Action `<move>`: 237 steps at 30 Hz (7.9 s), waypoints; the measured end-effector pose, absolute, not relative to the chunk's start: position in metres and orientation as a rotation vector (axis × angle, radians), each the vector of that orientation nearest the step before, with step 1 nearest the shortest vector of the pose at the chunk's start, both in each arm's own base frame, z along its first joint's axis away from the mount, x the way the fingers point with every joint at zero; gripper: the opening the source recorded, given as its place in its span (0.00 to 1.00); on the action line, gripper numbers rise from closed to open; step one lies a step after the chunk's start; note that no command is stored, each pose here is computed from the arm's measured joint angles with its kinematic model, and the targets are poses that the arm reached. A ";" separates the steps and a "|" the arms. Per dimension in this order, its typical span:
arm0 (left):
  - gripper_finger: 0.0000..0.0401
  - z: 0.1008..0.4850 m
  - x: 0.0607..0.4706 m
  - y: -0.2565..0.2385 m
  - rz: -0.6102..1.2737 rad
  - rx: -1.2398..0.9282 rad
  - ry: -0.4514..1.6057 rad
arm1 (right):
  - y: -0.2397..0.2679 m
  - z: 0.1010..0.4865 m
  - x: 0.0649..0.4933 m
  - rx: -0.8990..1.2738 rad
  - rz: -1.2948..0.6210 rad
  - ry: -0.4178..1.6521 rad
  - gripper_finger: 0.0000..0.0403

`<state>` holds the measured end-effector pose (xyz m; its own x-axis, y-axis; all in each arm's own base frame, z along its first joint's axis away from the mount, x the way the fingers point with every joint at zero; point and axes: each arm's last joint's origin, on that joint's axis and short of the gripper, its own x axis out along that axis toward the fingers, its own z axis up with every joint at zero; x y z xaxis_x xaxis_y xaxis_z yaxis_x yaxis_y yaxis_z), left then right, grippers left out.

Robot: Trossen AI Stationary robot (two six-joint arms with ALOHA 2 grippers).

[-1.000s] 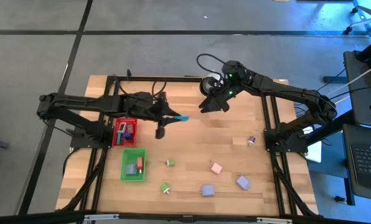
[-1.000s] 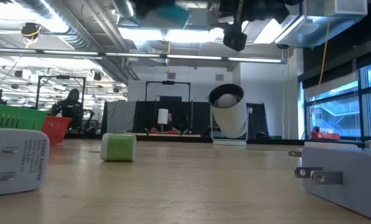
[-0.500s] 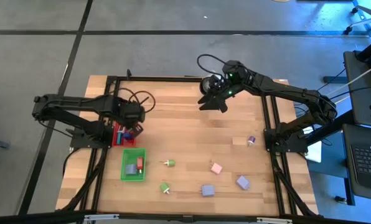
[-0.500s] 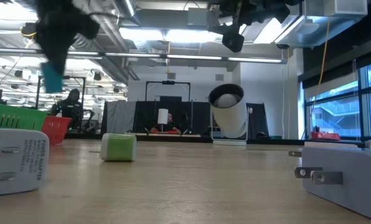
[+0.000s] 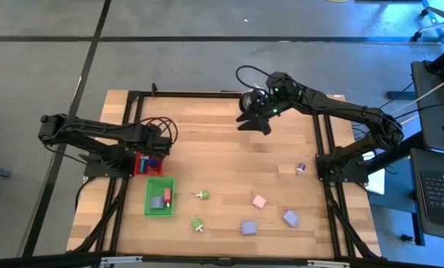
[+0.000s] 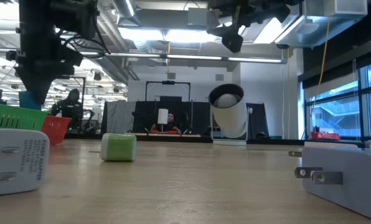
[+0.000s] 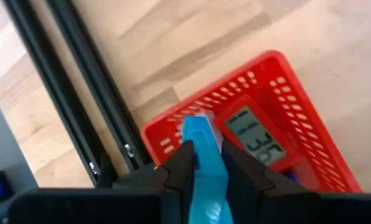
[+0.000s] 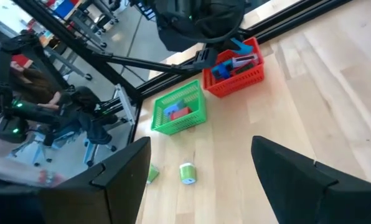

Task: Pick & Place Office items
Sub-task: Put the light blue digital timer into the red bin, then put the top green charger adapter into the green bin, then put the white charger adapter into the green bin

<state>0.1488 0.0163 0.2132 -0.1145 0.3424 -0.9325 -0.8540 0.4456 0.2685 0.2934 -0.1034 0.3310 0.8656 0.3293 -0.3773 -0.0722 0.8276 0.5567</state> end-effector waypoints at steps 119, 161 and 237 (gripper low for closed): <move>0.34 0.319 0.387 -0.132 0.227 0.047 0.555 | 0.044 0.341 0.231 0.123 -0.294 0.771 0.70; 0.35 0.351 0.272 -0.133 0.434 -0.347 1.228 | 0.046 0.341 0.232 0.149 -0.243 0.781 0.70; 0.44 0.314 0.267 -0.087 0.366 -0.170 1.561 | 0.088 0.244 0.295 0.546 -0.336 1.203 0.70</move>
<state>0.2675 -0.0868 0.3139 -0.0300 0.1209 -0.9922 -0.3330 0.9348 0.1239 0.2950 0.0877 0.2438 0.3334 0.0392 -0.9420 0.5222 0.8242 0.2191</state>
